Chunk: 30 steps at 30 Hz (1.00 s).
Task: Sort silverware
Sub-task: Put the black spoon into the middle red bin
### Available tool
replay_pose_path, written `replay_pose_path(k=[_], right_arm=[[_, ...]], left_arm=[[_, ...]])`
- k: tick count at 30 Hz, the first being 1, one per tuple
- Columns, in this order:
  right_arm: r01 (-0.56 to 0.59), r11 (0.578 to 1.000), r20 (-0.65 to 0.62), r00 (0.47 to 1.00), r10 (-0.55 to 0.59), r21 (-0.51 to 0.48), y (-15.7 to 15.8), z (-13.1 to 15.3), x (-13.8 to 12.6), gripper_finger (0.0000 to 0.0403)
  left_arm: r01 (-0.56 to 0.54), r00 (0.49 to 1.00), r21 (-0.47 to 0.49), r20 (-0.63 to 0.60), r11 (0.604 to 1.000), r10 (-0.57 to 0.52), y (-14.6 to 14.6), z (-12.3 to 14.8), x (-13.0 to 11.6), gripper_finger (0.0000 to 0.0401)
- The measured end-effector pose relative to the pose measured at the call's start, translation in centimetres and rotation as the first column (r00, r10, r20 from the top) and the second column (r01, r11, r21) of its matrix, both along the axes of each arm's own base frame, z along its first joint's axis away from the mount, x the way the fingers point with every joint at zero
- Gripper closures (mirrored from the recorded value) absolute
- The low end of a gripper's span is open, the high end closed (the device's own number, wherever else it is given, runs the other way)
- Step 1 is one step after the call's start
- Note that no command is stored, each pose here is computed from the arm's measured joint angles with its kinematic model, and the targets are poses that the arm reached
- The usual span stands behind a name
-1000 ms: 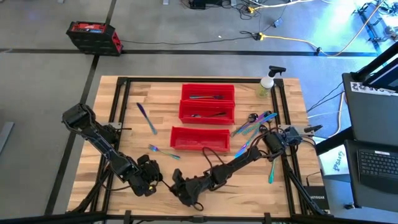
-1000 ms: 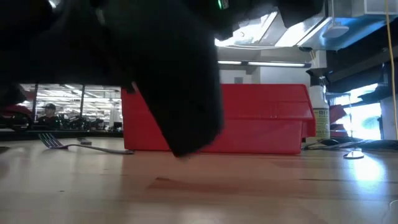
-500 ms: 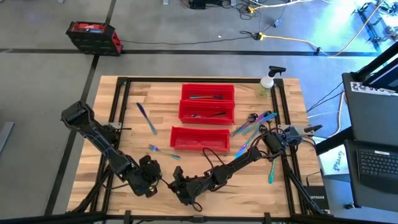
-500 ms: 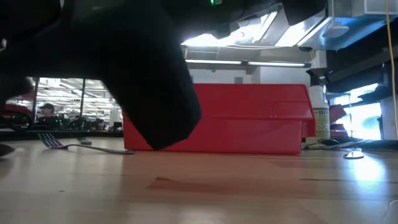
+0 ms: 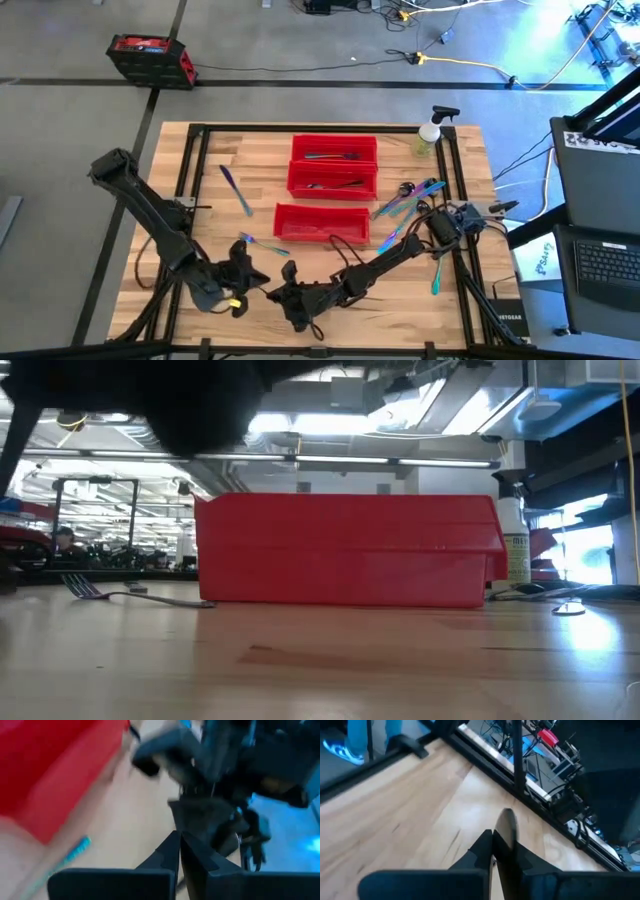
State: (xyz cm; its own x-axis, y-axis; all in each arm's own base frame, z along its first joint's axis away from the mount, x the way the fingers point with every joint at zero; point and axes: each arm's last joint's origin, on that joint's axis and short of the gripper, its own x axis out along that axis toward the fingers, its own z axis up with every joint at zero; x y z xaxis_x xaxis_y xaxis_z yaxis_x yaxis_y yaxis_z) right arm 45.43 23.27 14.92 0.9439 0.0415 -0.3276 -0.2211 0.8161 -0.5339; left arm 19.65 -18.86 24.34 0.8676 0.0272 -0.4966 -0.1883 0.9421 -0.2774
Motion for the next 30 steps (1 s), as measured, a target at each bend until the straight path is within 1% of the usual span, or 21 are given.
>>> replay_pose_path(k=[2, 4, 6, 11, 15, 19, 23, 30], right_arm=[[-0.002, 1.0, -0.003, 1.0, 0.002, 0.013, 0.0, 0.4, -0.1, 0.0402], [-0.004, 0.999, 0.002, 1.0, 0.004, 0.038, -0.1, 0.6, -0.2, 0.0402], [-0.008, 0.999, 0.001, 1.0, 0.008, 0.044, -0.3, 0.8, -0.4, 0.0402], [0.04, 0.997, 0.033, 0.999, -0.042, 0.063, -1.1, 1.5, -0.9, 0.0402], [0.061, 0.991, 0.08, 0.994, -0.07, 0.116, -2.0, 2.2, -0.8, 0.0402], [0.044, 0.984, 0.129, 0.989, -0.067, 0.173, -2.5, 4.0, -0.8, 0.0403], [0.008, 0.979, 0.165, 0.985, -0.043, 0.206, -2.8, 5.8, -0.9, 0.0403], [-0.05, 0.972, 0.153, 0.988, 0.015, 0.227, -3.7, 8.8, -1.9, 0.0403]], left_arm=[[-0.01, 0.999, 0.02, 0.05, 1.0, 0.009, 0.5, 1.3, -0.5, 0.0401], [-0.014, 0.998, 0.049, 0.067, 0.999, 0.01, 1.2, 2.1, -1.0, 0.0401], [-0.014, 0.998, 0.073, 0.064, 0.997, 0.009, 1.8, 2.7, -1.6, 0.0401], [-0.018, 0.999, 0.118, 0.049, 0.993, 0.012, 3.2, 3.5, -2.8, 0.0401], [-0.014, 0.999, 0.136, 0.034, 0.991, 0.01, 3.9, 3.8, -3.4, 0.0401], [0.006, 1.0, 0.159, 0.023, 0.987, -0.009, 4.0, 3.9, -3.9, 0.0401], [0.026, 0.999, 0.172, 0.021, 0.985, -0.03, 3.8, 3.9, -4.1, 0.0401], [0.069, 0.997, 0.188, 0.033, 0.98, -0.076, 3.6, 4.3, -4.9, 0.0401]])
